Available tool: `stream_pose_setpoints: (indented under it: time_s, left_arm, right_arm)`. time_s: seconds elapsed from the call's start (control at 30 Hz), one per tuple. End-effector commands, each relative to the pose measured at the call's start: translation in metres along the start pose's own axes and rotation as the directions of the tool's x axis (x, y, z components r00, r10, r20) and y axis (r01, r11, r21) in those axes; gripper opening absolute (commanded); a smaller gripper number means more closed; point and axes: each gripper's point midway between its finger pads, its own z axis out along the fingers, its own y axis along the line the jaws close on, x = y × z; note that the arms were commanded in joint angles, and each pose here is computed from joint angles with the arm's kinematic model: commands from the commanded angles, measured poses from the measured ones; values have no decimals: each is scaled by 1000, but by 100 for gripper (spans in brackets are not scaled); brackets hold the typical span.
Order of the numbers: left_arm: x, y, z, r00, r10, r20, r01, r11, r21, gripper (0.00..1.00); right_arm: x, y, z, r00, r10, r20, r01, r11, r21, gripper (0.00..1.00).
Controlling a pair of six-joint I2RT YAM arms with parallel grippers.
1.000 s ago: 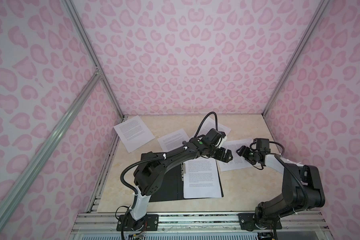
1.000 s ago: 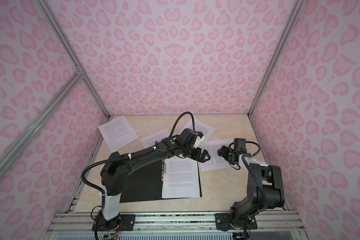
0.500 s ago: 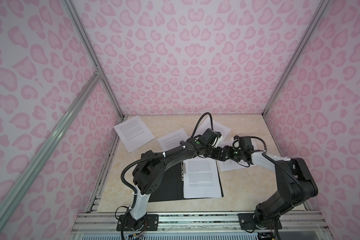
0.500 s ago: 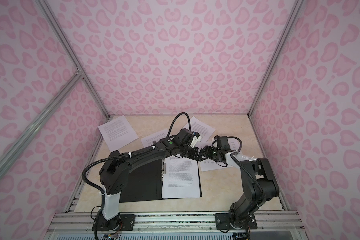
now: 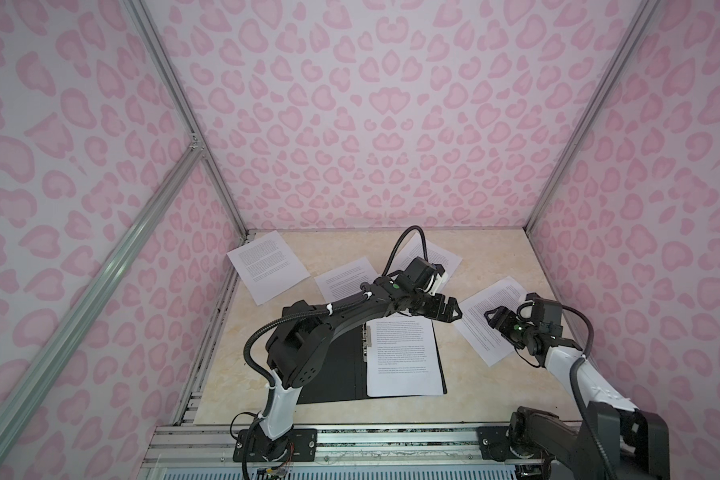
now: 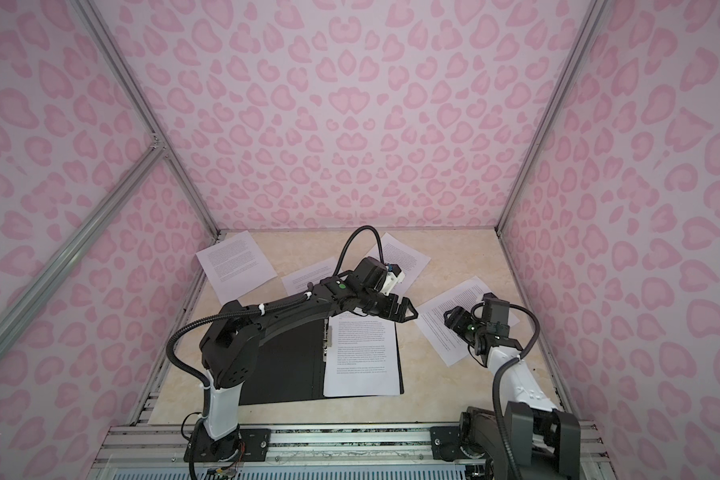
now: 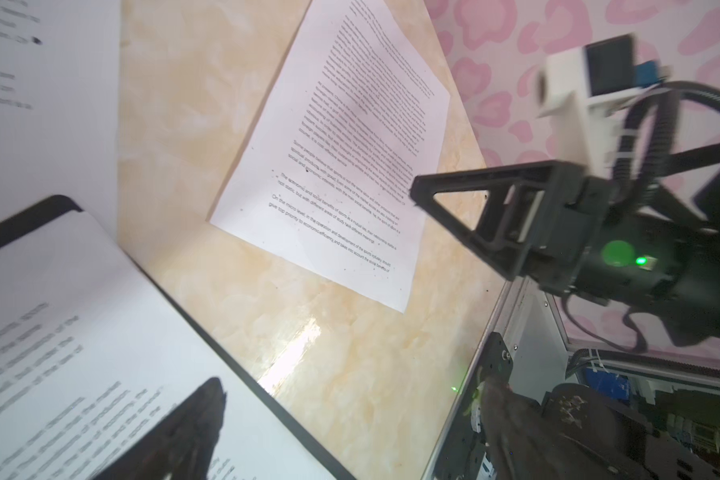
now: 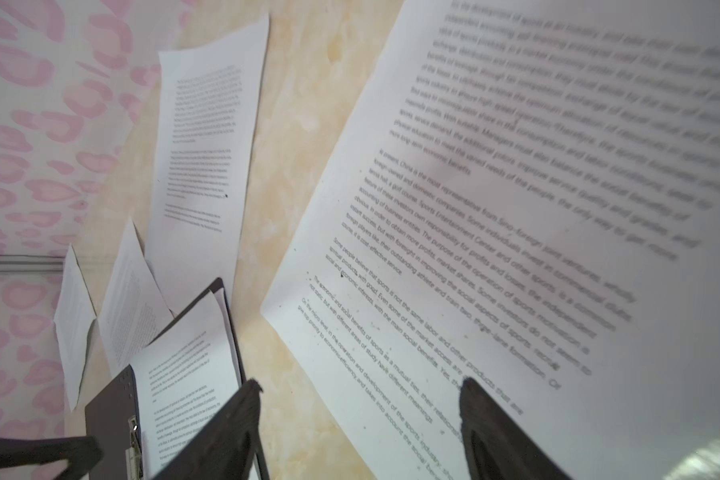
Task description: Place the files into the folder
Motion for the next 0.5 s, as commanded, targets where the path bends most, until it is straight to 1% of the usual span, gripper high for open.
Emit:
stream_pose_setpoints:
  time_s: [0.0,0.07,0.17,0.23,0.33,0.4,0.47]
  left_arm:
    - [5,-20,17,999,27,-24,-25,998,57,97]
    - [8,-25,27,999,30,-33,-28,998,57,96]
    - [6,-25,39,999,41,-30,-39,998,46,96]
    - [-4,-21,46,999,53,-5,-53,998,20,96]
    - [-24,-15,55,996,72,46,-71,997,-22,96]
    - [-37,-11,62,995,74,74,-71,997,-41,97]
    - [-49,-3,70,993,63,96,-56,996,-74,97]
  right_arm:
    - [-11,-24,-14,997,31,64,-39,992,116,80]
    - [-23,-30,-13,993,63,101,-76,988,131,82]
    - [-33,-37,0,991,105,84,-116,984,136,83]
    - [-36,-38,13,993,113,29,-116,982,146,83]
    - [-31,-36,32,987,149,-51,-141,981,133,79]
    - [-28,-38,35,986,156,-60,-146,980,138,78]
    - [-27,-45,33,987,150,-50,-140,976,168,79]
